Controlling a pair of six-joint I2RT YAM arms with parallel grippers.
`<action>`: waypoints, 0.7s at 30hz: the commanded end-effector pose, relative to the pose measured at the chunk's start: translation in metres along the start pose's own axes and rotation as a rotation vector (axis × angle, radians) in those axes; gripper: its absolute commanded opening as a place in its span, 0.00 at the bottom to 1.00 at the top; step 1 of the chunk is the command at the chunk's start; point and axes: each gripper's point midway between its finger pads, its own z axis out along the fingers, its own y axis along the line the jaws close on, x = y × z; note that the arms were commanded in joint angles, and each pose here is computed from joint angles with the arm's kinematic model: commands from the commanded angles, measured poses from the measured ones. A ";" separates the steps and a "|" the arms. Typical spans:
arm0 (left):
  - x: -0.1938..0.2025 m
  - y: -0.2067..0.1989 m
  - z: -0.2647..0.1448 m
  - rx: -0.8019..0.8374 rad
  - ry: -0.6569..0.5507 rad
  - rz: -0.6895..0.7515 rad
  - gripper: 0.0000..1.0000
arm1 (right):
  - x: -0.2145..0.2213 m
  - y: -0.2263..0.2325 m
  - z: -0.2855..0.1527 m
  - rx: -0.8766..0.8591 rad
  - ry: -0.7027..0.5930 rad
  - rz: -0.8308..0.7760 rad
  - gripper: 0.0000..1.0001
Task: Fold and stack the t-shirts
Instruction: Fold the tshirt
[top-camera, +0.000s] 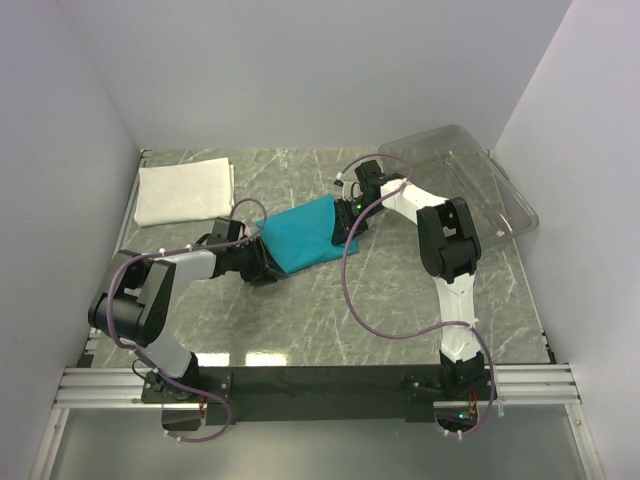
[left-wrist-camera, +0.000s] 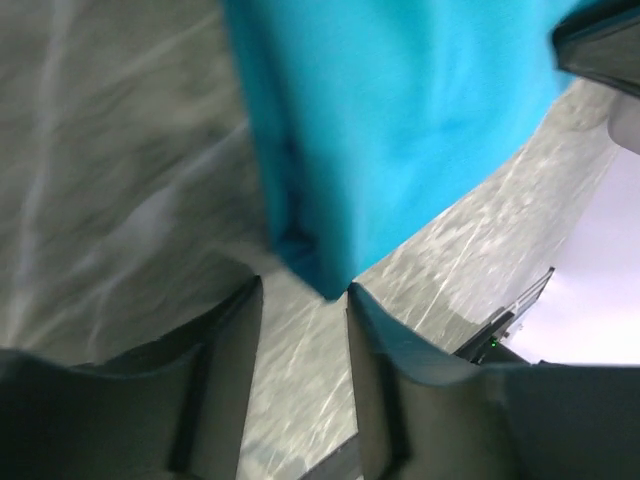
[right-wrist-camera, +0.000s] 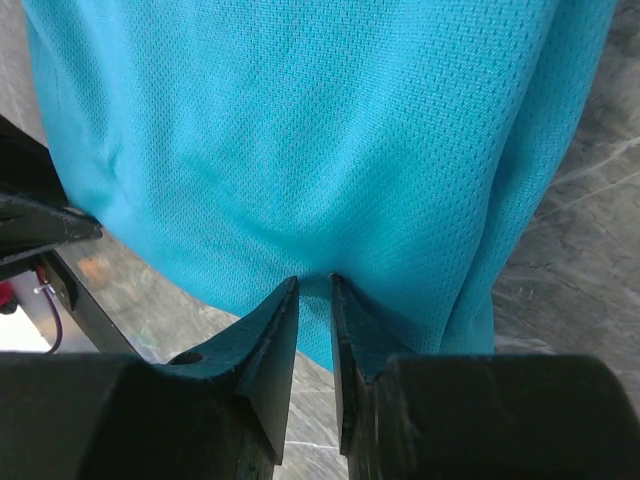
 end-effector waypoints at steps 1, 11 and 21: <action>0.009 0.022 -0.011 -0.069 0.017 -0.034 0.42 | -0.007 -0.009 0.008 0.044 -0.006 -0.015 0.27; 0.002 0.010 -0.025 0.031 -0.016 -0.023 0.31 | -0.006 -0.008 0.007 0.034 -0.005 -0.016 0.27; -0.035 -0.008 -0.039 0.088 -0.139 -0.097 0.63 | -0.011 0.015 -0.005 -0.059 -0.009 -0.096 0.36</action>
